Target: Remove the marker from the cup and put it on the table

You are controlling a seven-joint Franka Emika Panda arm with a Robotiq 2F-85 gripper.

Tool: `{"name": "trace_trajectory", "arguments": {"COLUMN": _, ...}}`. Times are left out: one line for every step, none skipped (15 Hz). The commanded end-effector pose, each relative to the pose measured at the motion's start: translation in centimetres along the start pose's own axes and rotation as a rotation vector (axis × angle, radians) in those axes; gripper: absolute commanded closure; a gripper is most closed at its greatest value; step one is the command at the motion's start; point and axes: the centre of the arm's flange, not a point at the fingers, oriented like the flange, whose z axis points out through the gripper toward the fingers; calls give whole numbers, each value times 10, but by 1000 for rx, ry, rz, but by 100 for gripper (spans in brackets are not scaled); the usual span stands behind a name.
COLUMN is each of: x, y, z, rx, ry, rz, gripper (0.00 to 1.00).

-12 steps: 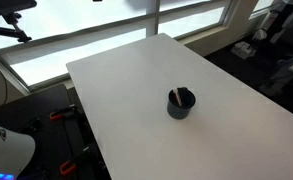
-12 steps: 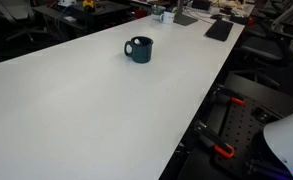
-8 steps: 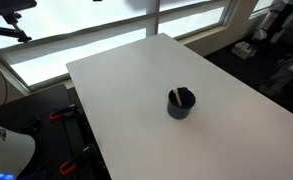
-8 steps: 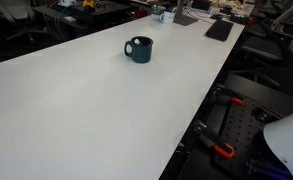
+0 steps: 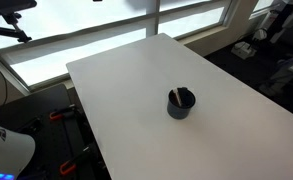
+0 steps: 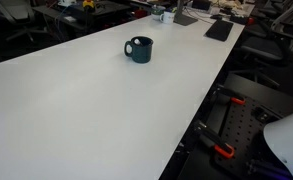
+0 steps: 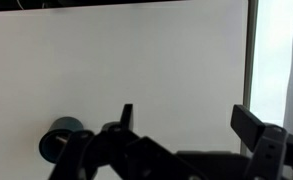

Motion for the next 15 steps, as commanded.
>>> {"name": "trace_trajectory", "arguments": {"x": 0, "y": 0, "z": 0, "rx": 0, "ry": 0, "rz": 0, "gripper": 0}}
{"name": "trace_trajectory", "arguments": {"x": 0, "y": 0, "z": 0, "rx": 0, "ry": 0, "rz": 0, "gripper": 0}}
{"name": "trace_trajectory", "arguments": {"x": 0, "y": 0, "z": 0, "rx": 0, "ry": 0, "rz": 0, "gripper": 0}}
{"name": "trace_trajectory", "arguments": {"x": 0, "y": 0, "z": 0, "rx": 0, "ry": 0, "rz": 0, "gripper": 0}}
{"name": "trace_trajectory", "arguments": {"x": 0, "y": 0, "z": 0, "rx": 0, "ry": 0, "rz": 0, "gripper": 0}}
{"name": "trace_trajectory", "arguments": {"x": 0, "y": 2, "z": -4, "rx": -25, "ry": 2, "rz": 5, "gripper": 0}}
{"name": "trace_trajectory", "arguments": {"x": 5, "y": 9, "z": -8, "rx": -59, "ry": -11, "rz": -11, "gripper": 0}}
{"name": "trace_trajectory", "arguments": {"x": 10, "y": 17, "z": -11, "rx": -88, "ry": -12, "rz": -6, "gripper": 0}}
{"name": "trace_trajectory", "arguments": {"x": 16, "y": 28, "z": -14, "rx": -118, "ry": -23, "rz": -39, "gripper": 0}}
{"name": "trace_trajectory", "arguments": {"x": 20, "y": 37, "z": -17, "rx": -155, "ry": -25, "rz": -84, "gripper": 0}}
{"name": "trace_trajectory", "arguments": {"x": 24, "y": 46, "z": -21, "rx": -194, "ry": -41, "rz": -160, "gripper": 0}}
{"name": "trace_trajectory", "arguments": {"x": 28, "y": 52, "z": -25, "rx": -215, "ry": -49, "rz": -212, "gripper": 0}}
{"name": "trace_trajectory", "arguments": {"x": 31, "y": 60, "z": -26, "rx": -232, "ry": -55, "rz": -269, "gripper": 0}}
{"name": "trace_trajectory", "arguments": {"x": 38, "y": 67, "z": -28, "rx": -253, "ry": -62, "rz": -321, "gripper": 0}}
{"name": "trace_trajectory", "arguments": {"x": 49, "y": 75, "z": -30, "rx": -264, "ry": -61, "rz": -358, "gripper": 0}}
